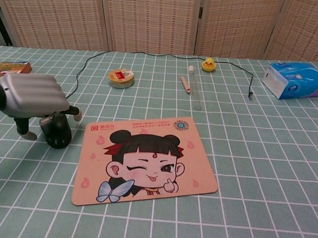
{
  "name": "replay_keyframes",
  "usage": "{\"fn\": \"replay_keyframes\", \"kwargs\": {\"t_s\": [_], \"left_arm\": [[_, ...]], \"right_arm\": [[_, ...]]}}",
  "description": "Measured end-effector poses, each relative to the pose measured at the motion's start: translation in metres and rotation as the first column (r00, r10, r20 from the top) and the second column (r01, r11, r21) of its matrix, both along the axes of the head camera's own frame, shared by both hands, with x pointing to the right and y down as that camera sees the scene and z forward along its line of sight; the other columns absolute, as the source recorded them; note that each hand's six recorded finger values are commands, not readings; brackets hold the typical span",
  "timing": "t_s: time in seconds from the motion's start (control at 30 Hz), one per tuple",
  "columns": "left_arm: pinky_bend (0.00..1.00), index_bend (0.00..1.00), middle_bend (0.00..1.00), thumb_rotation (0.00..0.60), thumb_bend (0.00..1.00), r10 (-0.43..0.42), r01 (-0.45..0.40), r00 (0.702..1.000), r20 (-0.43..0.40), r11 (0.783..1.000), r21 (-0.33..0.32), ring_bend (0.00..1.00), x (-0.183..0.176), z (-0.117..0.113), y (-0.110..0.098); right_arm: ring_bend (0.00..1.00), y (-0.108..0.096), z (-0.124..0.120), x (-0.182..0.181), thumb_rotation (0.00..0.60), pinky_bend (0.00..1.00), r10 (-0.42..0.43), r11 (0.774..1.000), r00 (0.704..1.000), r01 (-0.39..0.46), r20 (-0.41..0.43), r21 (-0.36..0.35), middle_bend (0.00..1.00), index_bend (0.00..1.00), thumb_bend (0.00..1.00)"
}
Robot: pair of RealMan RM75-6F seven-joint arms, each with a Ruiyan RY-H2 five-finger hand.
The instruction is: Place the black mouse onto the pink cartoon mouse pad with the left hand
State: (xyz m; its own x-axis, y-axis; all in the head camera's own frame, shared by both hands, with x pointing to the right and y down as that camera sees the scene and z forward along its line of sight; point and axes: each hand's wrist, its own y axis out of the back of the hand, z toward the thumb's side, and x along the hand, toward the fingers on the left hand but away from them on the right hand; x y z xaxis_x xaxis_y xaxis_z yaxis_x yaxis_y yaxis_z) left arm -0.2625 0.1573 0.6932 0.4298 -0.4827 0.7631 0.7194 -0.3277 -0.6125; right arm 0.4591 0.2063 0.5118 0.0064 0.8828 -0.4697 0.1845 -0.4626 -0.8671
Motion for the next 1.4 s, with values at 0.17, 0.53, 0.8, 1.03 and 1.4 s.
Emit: {"fn": "replay_keyframes", "kwargs": {"t_s": [0.17,0.53,0.8,1.03,1.4], "left_arm": [[1.0,0.3,1.0,0.6,0.11,-0.007,0.007,1.0,0.011,1.0,-0.006,1.0,-0.001,0.003,0.0],[1.0,0.35,0.97,0.6,0.11,-0.031,0.031,1.0,0.0,0.999,-0.02,1.0,-0.002,0.003,0.0],[1.0,0.42,0.96,0.6,0.12,-0.028,0.028,0.999,-0.022,1.0,-0.012,1.0,-0.002,0.004,0.0],[1.0,0.47,0.96,0.6,0.16,-0.036,0.036,0.999,-0.024,0.999,-0.013,1.0,-0.004,0.009,0.002],[1.0,0.58,0.96,0.6,0.17,-0.056,0.056,0.994,-0.096,0.998,-0.002,1.0,0.004,-0.001,0.001]], "right_arm": [[0.58,0.0,0.0,0.0,0.6,0.72,0.001,1.0,1.0,-0.001,-0.001,-0.001,0.5,0.51,0.35],[0.58,0.0,0.002,0.001,0.6,0.72,0.004,1.0,1.0,-0.004,-0.002,-0.009,0.5,0.51,0.35],[0.58,0.0,0.004,0.001,0.6,0.72,0.003,1.0,1.0,-0.003,-0.001,-0.013,0.5,0.51,0.35],[0.58,0.0,0.003,0.001,0.6,0.72,0.005,1.0,1.0,-0.005,-0.002,-0.012,0.5,0.51,0.35],[0.58,0.0,0.003,0.002,0.6,0.72,0.006,1.0,1.0,-0.006,-0.002,-0.011,0.5,0.51,0.35]]}}
